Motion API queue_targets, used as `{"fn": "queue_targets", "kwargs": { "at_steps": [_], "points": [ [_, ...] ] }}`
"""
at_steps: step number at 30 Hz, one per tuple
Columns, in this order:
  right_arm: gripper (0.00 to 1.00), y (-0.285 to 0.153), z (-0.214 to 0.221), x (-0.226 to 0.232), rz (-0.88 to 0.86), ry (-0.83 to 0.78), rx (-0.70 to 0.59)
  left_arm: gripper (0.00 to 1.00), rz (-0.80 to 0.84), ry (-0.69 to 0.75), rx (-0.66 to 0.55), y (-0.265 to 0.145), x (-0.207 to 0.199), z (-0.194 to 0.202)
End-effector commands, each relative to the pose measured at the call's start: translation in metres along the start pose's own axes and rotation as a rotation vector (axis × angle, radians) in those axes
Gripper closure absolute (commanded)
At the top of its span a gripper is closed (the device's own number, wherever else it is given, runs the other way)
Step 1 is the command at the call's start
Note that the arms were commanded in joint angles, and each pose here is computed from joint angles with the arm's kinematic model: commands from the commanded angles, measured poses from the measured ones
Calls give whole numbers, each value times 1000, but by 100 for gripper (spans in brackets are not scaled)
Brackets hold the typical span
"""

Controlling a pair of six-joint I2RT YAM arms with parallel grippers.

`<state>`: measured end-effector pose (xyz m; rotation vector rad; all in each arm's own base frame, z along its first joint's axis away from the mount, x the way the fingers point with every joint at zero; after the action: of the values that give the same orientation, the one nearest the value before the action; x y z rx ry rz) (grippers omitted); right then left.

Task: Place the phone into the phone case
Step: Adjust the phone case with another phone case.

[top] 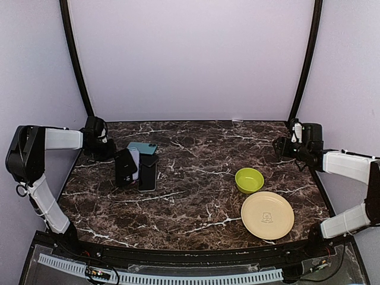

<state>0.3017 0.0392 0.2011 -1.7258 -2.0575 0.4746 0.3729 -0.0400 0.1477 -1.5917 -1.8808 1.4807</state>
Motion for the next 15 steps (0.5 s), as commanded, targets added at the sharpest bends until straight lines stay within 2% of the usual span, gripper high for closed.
{"fn": "queue_targets", "kwargs": {
  "at_steps": [1,8,13,15],
  "points": [
    [24,1,-9,4,-24,5,-32,79,41,4,8,-15,-5,2],
    [24,0,-9,5,-30,5,-32,75,39,-2,46,-10,-5,5],
    [24,-2,-8,6,-31,5,-29,62,41,26,31,-15,-9,6],
    [24,-3,-8,6,-30,4,-28,61,37,29,27,-16,-8,6]
  ]
}}
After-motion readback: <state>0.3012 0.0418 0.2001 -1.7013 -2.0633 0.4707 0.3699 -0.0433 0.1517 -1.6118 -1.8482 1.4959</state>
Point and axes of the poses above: each gripper's point midway between its finger pads, its own y axis out along the fingers, its own x axis along the line the jaws close on, z = x × y, the point moved 10 cm from there along -y, back along the fingers, and after that the axes turned 11 degrees about -y, right-handed, at the moved point
